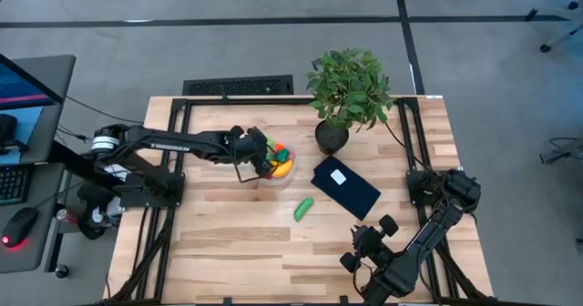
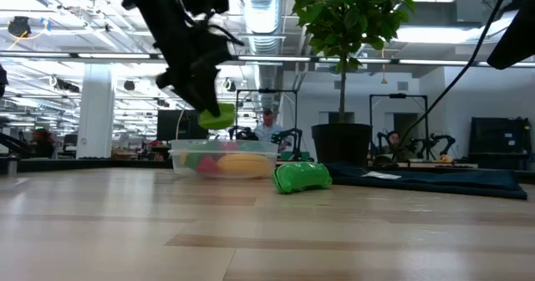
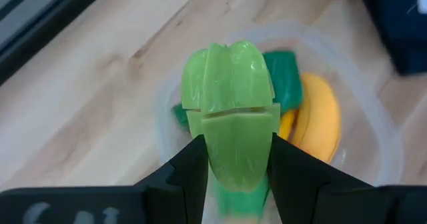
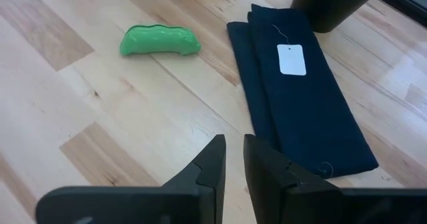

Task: Pick and placing Produce into tupperware
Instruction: Put the green star fruit into the transparent bin, then put the green peas into the transparent bin

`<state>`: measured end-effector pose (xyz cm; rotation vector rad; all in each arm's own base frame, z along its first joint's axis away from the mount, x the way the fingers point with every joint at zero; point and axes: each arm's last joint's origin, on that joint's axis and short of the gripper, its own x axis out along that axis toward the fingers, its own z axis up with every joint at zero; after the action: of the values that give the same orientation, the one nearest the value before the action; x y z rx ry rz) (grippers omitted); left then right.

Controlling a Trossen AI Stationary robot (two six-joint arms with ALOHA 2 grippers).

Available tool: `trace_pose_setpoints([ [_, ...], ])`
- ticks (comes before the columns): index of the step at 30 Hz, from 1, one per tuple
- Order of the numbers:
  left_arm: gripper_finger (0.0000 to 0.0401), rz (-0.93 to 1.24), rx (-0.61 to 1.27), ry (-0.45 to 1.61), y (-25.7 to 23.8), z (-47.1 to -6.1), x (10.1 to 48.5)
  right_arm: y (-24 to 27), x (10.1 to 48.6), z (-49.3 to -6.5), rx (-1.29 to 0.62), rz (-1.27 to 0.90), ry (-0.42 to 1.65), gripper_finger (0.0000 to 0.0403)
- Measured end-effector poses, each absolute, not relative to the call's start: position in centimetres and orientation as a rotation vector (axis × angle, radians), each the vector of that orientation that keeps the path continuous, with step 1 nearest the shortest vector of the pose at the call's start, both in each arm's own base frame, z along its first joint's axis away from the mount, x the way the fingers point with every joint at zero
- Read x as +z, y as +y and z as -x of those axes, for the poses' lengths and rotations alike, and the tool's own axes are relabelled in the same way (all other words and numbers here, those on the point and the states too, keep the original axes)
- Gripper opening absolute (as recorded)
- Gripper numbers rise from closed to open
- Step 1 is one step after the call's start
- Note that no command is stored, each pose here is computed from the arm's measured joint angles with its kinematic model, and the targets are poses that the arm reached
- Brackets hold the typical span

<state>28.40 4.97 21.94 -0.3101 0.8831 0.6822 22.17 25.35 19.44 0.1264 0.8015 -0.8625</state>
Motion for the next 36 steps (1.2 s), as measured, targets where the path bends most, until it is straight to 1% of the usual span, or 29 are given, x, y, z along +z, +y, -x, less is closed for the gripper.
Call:
trace_pose_setpoints([
  [10,0.0124,0.33,0.672,0.949,5.4,-29.1,20.1,25.4,19.1,-22.2,-0.861,-0.147,0.796,0.0047],
  [21,0.0127,0.333,0.703,0.943,5.5,-29.1,20.1,25.4,18.5,-22.2,-0.852,-0.172,0.793,0.0047],
  [24,0.0144,0.333,0.703,0.941,5.5,-29.1,20.1,25.4,18.5,-22.2,-0.852,-0.171,0.793,0.0047],
  [32,0.0224,0.333,0.703,0.939,5.5,-29.1,20.1,25.4,18.5,-22.2,-0.852,-0.172,0.793,0.0047],
  [36,0.0251,0.347,0.682,0.94,5.4,-29.1,20.3,25.4,18.5,-22.2,-0.852,-0.172,0.793,0.0047],
])
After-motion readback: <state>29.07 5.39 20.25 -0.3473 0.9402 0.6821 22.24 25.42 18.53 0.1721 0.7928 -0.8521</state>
